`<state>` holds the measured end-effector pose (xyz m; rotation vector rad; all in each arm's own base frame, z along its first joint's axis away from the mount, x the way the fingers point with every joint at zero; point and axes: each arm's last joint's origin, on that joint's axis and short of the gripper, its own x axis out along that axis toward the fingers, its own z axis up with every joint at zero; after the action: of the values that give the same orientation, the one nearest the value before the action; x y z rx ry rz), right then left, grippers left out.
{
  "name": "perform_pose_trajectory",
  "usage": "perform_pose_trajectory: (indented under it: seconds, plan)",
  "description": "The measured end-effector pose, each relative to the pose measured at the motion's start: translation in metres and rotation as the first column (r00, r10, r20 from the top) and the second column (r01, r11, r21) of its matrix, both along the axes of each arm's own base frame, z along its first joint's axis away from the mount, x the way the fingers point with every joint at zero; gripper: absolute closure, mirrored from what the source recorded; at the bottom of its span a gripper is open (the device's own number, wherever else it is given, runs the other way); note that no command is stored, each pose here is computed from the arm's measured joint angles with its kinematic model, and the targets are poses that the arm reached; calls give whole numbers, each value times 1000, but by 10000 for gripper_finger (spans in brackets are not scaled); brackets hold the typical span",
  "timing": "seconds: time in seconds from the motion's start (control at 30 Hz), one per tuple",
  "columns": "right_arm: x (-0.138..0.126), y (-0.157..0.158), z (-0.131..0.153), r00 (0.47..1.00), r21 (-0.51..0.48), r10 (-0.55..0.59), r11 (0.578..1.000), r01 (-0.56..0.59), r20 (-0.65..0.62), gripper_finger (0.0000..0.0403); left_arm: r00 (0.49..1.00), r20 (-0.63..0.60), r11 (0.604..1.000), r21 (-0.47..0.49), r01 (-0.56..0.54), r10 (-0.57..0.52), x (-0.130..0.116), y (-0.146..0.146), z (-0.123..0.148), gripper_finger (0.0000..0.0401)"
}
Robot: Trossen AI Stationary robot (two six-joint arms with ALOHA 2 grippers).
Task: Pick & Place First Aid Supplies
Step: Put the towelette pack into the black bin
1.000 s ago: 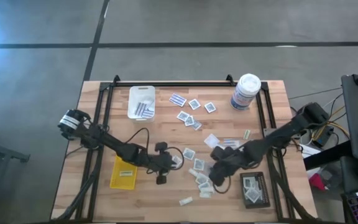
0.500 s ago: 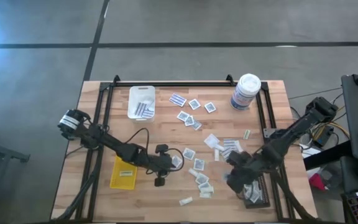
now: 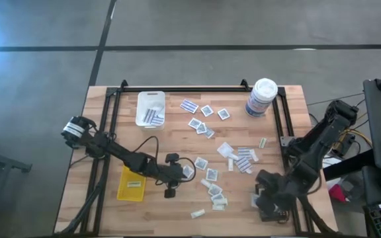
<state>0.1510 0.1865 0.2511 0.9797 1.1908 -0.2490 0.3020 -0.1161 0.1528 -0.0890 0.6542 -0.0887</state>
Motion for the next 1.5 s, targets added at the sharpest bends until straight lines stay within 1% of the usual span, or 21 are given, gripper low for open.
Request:
perform_pose_trajectory:
  seconds: [0.23,0.43,0.53,0.63,0.8,1.03,1.33,1.5]
  plan:
    - [-17,10,-5,997,33,-41,999,43,-60,394,1000,0,1000,-1,-1,1,0,0,0,323]
    - [-34,11,-9,980,6,-105,994,107,-169,394,1000,-1,1000,-2,-2,2,0,0,0,323]
    - [-38,12,-9,975,7,-121,992,125,-186,394,1000,-1,1000,-2,-2,2,0,0,0,323]
    - [-38,13,-10,974,5,-123,992,126,-188,394,1000,-1,1000,-2,-2,2,0,0,0,323]
    - [-36,17,-18,971,-26,-128,992,125,-204,394,1000,-1,1000,-2,-2,2,0,0,0,323]
    - [-34,28,-36,933,-45,-114,993,105,-342,394,1000,-5,1000,-3,-4,4,0,0,0,323]
    - [-31,34,-39,936,-24,-106,994,104,-336,394,1000,-6,1000,-2,-4,4,0,0,0,323]
    - [-31,34,-40,934,-28,-122,992,119,-337,389,1000,-6,1000,-3,-4,4,0,0,0,323]
